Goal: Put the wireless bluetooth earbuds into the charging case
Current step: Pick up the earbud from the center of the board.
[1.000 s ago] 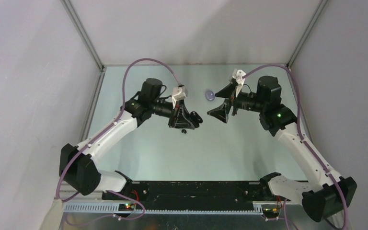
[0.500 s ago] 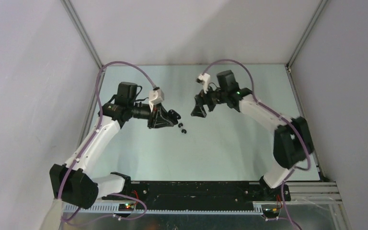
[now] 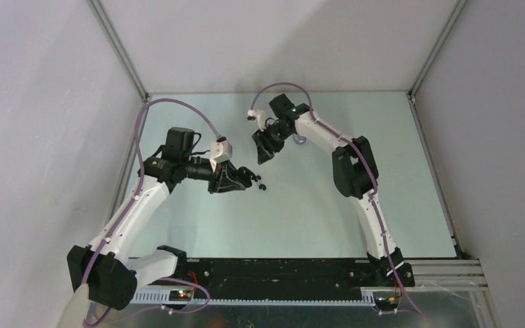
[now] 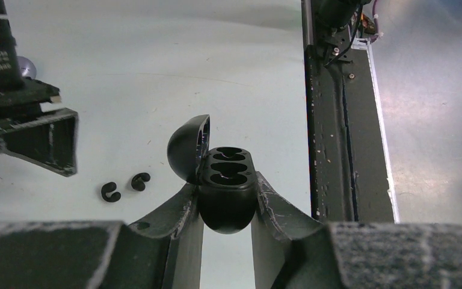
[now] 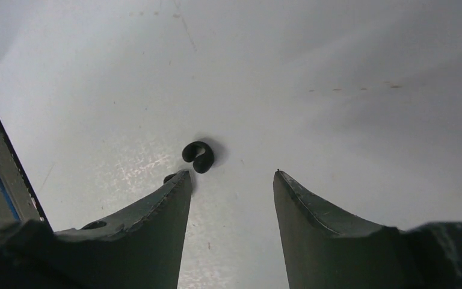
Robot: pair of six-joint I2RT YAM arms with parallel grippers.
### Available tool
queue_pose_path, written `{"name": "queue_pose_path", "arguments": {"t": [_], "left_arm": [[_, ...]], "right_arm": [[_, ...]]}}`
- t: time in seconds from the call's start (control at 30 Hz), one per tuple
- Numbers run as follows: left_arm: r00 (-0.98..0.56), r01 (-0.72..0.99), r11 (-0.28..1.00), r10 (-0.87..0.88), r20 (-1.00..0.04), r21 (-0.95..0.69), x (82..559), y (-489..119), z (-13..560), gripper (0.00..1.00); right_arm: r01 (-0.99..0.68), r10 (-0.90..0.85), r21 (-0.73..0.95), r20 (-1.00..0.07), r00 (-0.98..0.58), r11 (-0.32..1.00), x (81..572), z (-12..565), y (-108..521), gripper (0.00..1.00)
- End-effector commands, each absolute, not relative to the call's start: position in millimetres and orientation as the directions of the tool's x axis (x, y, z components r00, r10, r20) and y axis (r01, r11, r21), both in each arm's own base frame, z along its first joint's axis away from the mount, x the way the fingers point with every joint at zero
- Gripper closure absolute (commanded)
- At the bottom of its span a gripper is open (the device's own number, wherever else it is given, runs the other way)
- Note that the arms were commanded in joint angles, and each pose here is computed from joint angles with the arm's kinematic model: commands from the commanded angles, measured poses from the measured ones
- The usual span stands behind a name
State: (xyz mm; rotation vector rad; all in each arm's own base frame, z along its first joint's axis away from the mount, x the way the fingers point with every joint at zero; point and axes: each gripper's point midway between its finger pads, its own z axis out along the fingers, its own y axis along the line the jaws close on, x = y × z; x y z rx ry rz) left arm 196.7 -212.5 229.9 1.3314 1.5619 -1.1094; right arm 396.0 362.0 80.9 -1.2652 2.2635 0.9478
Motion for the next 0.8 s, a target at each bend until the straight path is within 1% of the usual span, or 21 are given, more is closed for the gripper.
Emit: {"name": "queue_pose_path", "arguments": {"t": [0.0,0.13,0.2,0.3,0.47,0.6,0.77], "left_arm": [[-0.103,0.995,0.043,0.289,-0.952,-0.095,196,-213,230,1.0],[-0.122,0.993,0.03,0.288,-0.95,-0.118,195,-214,226,1.0],[-0.122,0.992,0.022,0.287,-0.95,-0.121,194,-215,226,1.0],[-0.121,0.993,0.019,0.287,-0.95,-0.12,192,-214,224,1.0],[-0.115,0.993,0.017,0.287,-0.951,-0.115,192,-214,224,1.0],[-0.114,0.993,0.016,0.29,-0.95,-0.114,191,-213,223,1.0],[-0.108,0.994,0.012,0.289,-0.951,-0.109,190,-213,222,1.0]], "right_arm": [[-0.882,-0.671,0.355,-0.577,-0.466,0.308,370,81,378,0.43],[-0.883,-0.696,0.357,-0.55,-0.462,0.305,362,62,387,0.48],[-0.87,-0.687,0.362,-0.538,-0.488,0.334,365,54,390,0.5],[-0.854,-0.658,0.367,-0.546,-0.519,0.369,374,51,394,0.56],[-0.843,-0.643,0.369,-0.546,-0.537,0.391,383,44,396,0.61],[-0.836,-0.656,0.384,-0.521,-0.546,0.391,381,36,393,0.65],[-0.822,-0.663,0.443,-0.499,-0.558,0.359,369,34,385,0.7]]}}
